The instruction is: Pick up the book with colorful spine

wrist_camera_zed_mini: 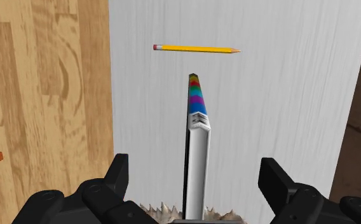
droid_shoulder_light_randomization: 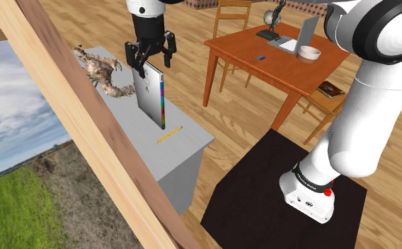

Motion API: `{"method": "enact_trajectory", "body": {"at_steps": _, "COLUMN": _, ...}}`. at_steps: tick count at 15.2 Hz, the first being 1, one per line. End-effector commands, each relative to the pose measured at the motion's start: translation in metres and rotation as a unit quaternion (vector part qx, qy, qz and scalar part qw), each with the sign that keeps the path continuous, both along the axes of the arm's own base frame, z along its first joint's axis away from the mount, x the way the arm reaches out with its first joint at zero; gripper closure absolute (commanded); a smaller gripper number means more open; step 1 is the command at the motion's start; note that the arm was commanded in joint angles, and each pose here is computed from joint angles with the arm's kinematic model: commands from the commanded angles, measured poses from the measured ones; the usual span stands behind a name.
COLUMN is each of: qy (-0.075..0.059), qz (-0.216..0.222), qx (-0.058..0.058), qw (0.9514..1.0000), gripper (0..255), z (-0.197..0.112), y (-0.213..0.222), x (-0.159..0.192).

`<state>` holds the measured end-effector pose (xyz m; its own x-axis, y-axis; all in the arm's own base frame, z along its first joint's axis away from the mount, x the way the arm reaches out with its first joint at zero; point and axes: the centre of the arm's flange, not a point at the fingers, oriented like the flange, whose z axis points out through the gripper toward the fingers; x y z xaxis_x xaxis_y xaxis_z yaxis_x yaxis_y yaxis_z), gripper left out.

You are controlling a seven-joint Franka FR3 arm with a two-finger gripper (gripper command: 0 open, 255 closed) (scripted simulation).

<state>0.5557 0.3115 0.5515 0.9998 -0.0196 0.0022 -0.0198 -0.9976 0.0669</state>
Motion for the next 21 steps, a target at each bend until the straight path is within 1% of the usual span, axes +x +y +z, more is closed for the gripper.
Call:
{"method": "enact_trajectory", "body": {"at_steps": 1, "qy": 0.0, "qz": 0.0, "qx": 0.0, "qw": 1.0, "gripper": 255, "z": -0.002, "y": 0.0, "x": 0.0}}
{"method": "enact_trajectory", "body": {"at_steps": 10, "qy": 0.0, "qz": 0.0, "qx": 0.0, "qw": 1.0, "gripper": 255, "z": -0.002, "y": 0.0, "x": 0.0}}
{"method": "enact_trajectory", "body": {"at_steps": 21, "qy": 0.0, "qz": 0.0, "qx": 0.0, "qw": 1.0, "gripper": 255, "z": 0.056, "y": 0.0, "x": 0.0}}
